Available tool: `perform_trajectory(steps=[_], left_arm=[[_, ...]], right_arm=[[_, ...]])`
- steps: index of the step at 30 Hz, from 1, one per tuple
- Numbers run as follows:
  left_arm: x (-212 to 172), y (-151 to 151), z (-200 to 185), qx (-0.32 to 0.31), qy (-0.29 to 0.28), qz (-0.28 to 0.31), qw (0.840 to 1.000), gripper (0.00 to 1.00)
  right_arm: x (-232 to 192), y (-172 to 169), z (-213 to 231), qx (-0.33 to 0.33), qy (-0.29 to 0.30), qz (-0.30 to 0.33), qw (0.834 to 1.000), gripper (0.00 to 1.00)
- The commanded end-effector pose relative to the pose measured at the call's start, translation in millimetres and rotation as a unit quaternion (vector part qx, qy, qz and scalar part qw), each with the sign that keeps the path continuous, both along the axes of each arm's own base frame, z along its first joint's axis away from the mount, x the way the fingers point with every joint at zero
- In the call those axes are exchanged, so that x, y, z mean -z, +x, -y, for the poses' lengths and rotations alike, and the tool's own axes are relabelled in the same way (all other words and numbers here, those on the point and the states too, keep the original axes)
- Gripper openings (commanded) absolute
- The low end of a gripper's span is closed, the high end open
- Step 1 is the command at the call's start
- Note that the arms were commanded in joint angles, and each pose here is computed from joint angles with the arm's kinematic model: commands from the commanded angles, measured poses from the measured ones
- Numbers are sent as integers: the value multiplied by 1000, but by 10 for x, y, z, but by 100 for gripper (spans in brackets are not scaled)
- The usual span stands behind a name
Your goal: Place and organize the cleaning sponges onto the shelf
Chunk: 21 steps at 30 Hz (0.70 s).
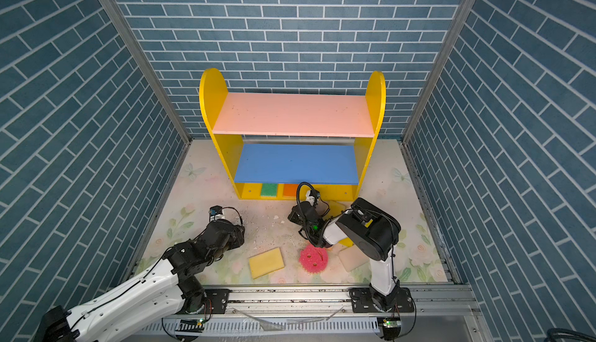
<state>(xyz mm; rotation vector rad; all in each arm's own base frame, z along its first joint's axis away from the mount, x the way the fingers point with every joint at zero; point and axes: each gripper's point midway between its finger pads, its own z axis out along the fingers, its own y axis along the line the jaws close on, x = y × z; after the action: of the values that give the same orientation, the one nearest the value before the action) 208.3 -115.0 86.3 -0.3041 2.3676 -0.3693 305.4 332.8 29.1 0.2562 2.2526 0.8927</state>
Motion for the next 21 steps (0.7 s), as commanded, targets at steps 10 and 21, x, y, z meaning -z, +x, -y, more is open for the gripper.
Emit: perform_trajectory(steps=[10, 21], left_arm=[[-58, 19, 3, 13, 5, 15, 1000, 58], [-48, -47, 293, 125, 26, -14, 992, 70]], right_arm=[[-853, -147, 37, -96, -189, 57, 976, 0], [-704, -680, 528, -126, -221, -30, 967, 17]])
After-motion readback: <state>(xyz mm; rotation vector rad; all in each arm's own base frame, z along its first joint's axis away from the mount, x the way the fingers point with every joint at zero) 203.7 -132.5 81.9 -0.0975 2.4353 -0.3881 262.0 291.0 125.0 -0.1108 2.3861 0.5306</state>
